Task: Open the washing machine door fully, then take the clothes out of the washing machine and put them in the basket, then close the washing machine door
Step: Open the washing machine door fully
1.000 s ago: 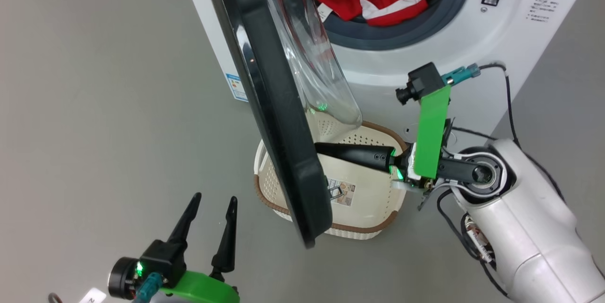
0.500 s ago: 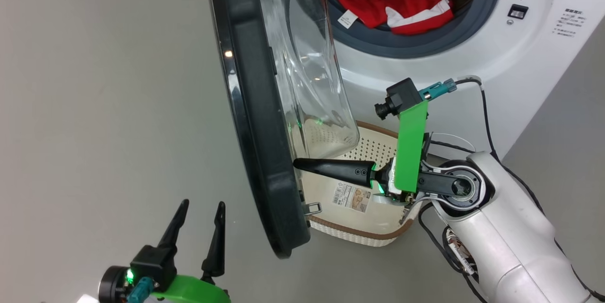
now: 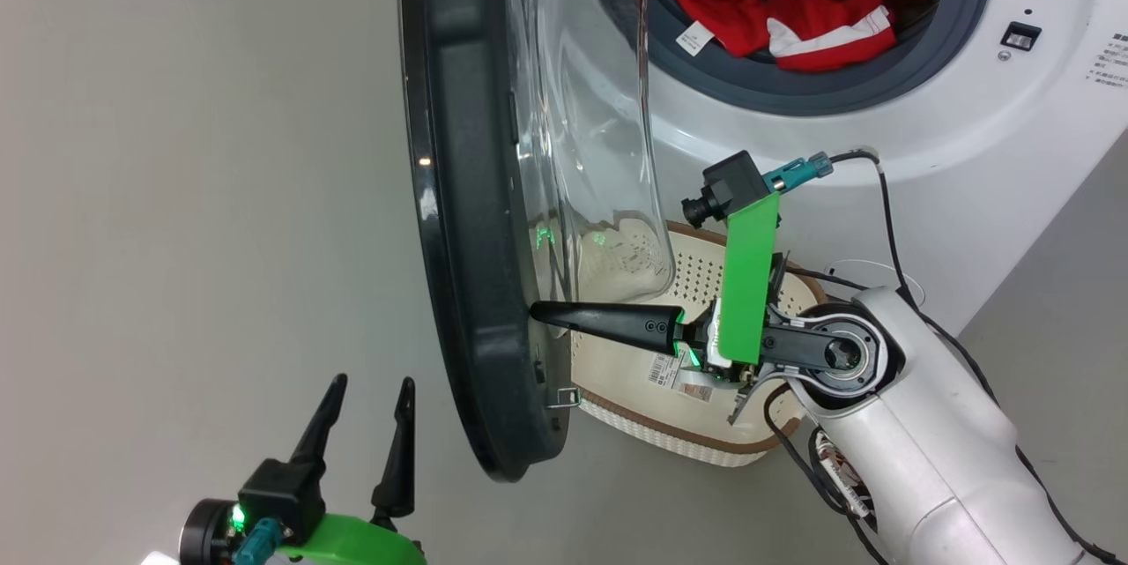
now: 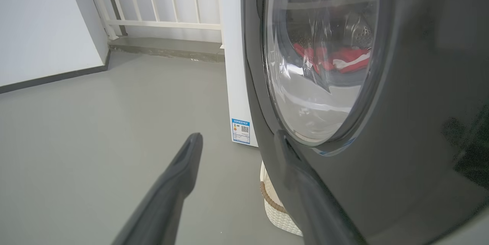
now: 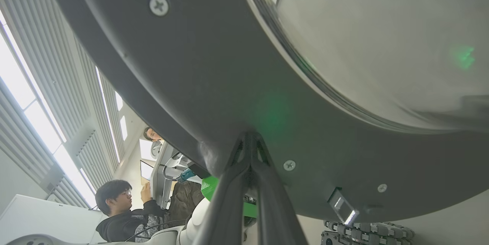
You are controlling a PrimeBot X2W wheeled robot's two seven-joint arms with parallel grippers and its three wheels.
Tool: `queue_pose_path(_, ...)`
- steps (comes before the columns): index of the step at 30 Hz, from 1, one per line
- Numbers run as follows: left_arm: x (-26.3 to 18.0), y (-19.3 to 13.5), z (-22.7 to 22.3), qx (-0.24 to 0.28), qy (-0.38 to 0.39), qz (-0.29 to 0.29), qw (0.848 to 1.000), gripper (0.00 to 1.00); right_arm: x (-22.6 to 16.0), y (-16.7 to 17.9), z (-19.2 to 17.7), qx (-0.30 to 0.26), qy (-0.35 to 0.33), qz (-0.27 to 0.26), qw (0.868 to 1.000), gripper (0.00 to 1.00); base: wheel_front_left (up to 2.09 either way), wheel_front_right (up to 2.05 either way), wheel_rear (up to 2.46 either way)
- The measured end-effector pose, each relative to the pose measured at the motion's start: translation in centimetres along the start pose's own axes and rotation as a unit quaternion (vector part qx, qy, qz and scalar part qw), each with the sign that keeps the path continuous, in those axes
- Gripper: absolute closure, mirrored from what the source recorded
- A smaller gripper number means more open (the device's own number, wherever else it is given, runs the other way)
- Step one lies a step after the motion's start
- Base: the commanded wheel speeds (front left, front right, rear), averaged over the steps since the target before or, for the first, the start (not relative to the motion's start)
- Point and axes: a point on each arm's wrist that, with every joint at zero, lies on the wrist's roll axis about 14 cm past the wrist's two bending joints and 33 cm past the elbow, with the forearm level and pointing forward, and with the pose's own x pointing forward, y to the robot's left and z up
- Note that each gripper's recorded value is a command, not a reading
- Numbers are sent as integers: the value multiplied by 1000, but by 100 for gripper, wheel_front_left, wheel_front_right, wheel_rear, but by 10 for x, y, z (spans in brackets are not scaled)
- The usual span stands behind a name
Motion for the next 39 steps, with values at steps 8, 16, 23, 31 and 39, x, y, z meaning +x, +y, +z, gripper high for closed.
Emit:
queue_pose_path(8,1,0,1,-1,-2,-1,1000,0,-1,1,1,-5,-7,-6,1000,100,0,0,0)
queue_pose_path(16,5,-2,-1,-5,0,-5,1000,0,-20,-13,8,-3,-57,-37,998,0,0,0,0)
queue_pose_path(23,10,-5,-4,-8,3,-12,1000,0,-63,-41,28,-34,-146,-114,982,0,0,0,0)
queue_pose_path(31,16,-8,-4,-10,3,-17,1000,0,-112,-79,38,-87,-217,-216,948,0,0,0,0)
queue_pose_path(39,13,-5,-3,-11,0,-14,1000,0,-156,-122,20,-158,-245,-328,899,0,0,0,0)
